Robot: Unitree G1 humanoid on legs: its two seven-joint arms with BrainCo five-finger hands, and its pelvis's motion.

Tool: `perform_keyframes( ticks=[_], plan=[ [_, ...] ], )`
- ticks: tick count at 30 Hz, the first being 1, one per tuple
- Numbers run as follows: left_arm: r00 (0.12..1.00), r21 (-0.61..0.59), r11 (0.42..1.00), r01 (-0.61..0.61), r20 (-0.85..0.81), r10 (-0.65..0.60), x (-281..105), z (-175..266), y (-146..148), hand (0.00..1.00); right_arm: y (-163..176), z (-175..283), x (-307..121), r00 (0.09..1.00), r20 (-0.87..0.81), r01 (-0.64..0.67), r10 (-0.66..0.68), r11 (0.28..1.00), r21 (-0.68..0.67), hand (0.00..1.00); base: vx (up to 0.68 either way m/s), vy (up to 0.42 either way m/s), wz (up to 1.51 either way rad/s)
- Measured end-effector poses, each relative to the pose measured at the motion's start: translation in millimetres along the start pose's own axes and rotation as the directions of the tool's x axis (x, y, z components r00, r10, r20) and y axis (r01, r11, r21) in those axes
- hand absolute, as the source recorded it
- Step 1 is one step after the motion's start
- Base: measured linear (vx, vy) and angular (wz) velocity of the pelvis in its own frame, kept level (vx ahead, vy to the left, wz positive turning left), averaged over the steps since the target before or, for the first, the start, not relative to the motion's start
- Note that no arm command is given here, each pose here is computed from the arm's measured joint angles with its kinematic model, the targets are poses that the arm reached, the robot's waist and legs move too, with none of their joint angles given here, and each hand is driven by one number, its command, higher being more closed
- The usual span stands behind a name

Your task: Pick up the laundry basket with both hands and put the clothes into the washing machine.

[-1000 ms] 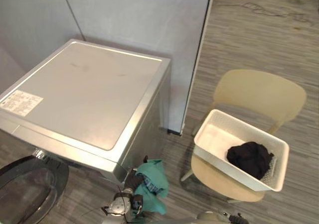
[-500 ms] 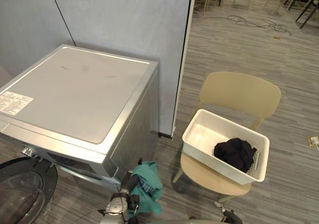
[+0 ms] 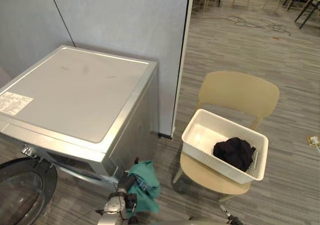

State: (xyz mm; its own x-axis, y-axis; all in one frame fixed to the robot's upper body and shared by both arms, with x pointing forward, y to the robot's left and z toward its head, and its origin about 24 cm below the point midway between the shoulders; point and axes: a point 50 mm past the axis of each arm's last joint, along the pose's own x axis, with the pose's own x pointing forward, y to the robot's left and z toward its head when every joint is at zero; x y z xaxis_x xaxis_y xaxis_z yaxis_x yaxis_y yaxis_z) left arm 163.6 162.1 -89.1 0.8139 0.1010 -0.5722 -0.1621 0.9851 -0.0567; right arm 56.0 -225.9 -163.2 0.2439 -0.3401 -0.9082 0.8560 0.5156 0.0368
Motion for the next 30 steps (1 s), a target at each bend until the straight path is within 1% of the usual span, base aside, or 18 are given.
perform_keyframes(
  ticks=[4,6,8,9,12,14,17,20,23,25,27,30],
  plan=[
    [1.0,-0.036,0.999,-0.01,0.004,0.01,-2.6,0.3,-2.5,1.0,5.3,22.4,3.3,0.998,0.069,-0.012,0.012,1.0,-0.003,0.0,-0.11,0.143,0.15],
    [1.0,-0.047,0.999,-0.006,0.015,0.007,-2.2,3.2,-3.9,1.0,10.3,28.8,4.1,0.996,0.088,-0.025,0.026,1.0,-0.015,0.0,-0.06,0.343,0.21],
    [1.0,-0.061,0.998,0.001,0.017,0.0,-1.3,4.4,-6.5,1.0,10.2,40.2,6.2,0.994,0.104,-0.017,0.022,0.998,-0.052,0.0,-0.04,0.673,0.28],
    [1.0,-0.049,0.999,0.0,0.023,0.001,0.8,7.0,-4.4,1.0,11.9,46.0,7.1,0.993,0.116,-0.013,0.021,0.997,-0.073,0.0,-0.03,0.751,0.28],
    [0.999,0.044,0.999,-0.025,0.042,0.023,4.6,15.6,18.8,1.0,29.2,26.4,5.9,0.997,0.051,-0.051,0.054,0.997,-0.066,0.0,-0.02,0.639,0.17],
    [0.998,0.073,0.997,-0.026,0.058,0.022,6.9,21.5,22.9,1.0,37.8,26.6,5.6,0.996,0.051,-0.071,0.074,0.996,-0.056,0.0,-0.08,0.56,-0.36],
    [0.996,0.076,0.996,-0.05,0.08,0.044,7.6,26.5,30.1,1.0,58.4,33.0,4.6,0.989,0.065,-0.125,0.131,0.988,-0.096,0.0,-0.12,0.538,-0.64],
    [0.994,0.077,0.996,-0.052,0.1,0.044,9.0,30.7,30.6,1.0,51.5,23.3,3.9,0.992,0.042,-0.117,0.123,0.985,-0.125,0.0,-0.05,0.273,0.07],
    [0.997,0.069,0.997,-0.039,0.074,0.034,9.1,24.1,26.0,1.0,47.7,20.0,3.1,0.992,0.04,-0.117,0.123,0.984,-0.131,0.0,-0.01,0.108,-0.02],
    [0.998,0.06,0.998,-0.022,0.057,0.018,9.0,20.1,20.1,1.0,42.6,19.9,3.0,0.992,0.046,-0.108,0.115,0.986,-0.129,0.0,0.0,0.0,0.0],
    [0.999,0.06,0.998,0.025,0.04,-0.027,9.8,17.1,7.4,1.0,36.8,21.5,3.7,0.994,0.051,-0.089,0.094,0.991,-0.102,0.0,-0.02,0.001,-0.05],
    [0.998,0.052,0.997,0.057,0.018,-0.058,9.6,12.6,0.2,1.0,32.3,22.0,3.8,0.995,0.054,-0.075,0.08,0.994,-0.083,0.0,-0.02,-0.007,-0.17]
  ],
)
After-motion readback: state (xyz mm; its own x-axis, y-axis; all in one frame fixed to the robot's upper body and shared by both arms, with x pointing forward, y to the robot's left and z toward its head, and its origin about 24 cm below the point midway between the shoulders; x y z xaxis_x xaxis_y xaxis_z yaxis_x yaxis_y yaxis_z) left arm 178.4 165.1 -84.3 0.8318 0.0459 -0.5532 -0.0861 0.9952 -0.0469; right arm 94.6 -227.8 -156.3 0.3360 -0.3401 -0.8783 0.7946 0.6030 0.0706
